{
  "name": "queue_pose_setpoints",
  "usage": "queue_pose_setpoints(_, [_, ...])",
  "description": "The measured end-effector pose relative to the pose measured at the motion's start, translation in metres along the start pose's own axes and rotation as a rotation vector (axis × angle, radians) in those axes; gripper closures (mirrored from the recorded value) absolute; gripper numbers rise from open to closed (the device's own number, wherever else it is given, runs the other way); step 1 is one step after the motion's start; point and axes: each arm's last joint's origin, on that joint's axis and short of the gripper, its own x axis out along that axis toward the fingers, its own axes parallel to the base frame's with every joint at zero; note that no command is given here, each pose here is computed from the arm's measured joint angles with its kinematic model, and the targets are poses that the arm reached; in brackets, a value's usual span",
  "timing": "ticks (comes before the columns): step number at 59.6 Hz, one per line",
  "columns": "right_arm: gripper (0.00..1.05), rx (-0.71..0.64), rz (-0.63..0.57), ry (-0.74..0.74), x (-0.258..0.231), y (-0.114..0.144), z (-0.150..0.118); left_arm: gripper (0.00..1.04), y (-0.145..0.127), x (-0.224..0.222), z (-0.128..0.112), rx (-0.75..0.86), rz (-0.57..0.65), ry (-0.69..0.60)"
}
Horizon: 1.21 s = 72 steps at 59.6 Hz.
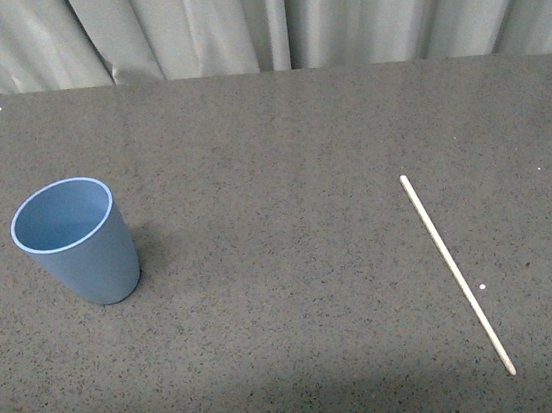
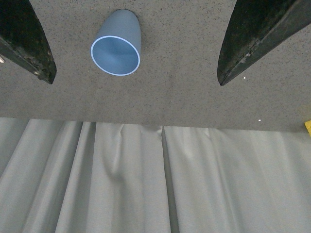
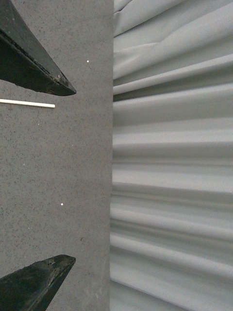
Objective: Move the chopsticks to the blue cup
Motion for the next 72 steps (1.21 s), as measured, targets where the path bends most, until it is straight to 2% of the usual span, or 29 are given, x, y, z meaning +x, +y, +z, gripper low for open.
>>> queue_pose_setpoints(72, [0.09,0.0,0.0,0.0,0.0,0.0,0.0,0.07,0.0,0.0,0.0,0.0,0.0,0.0])
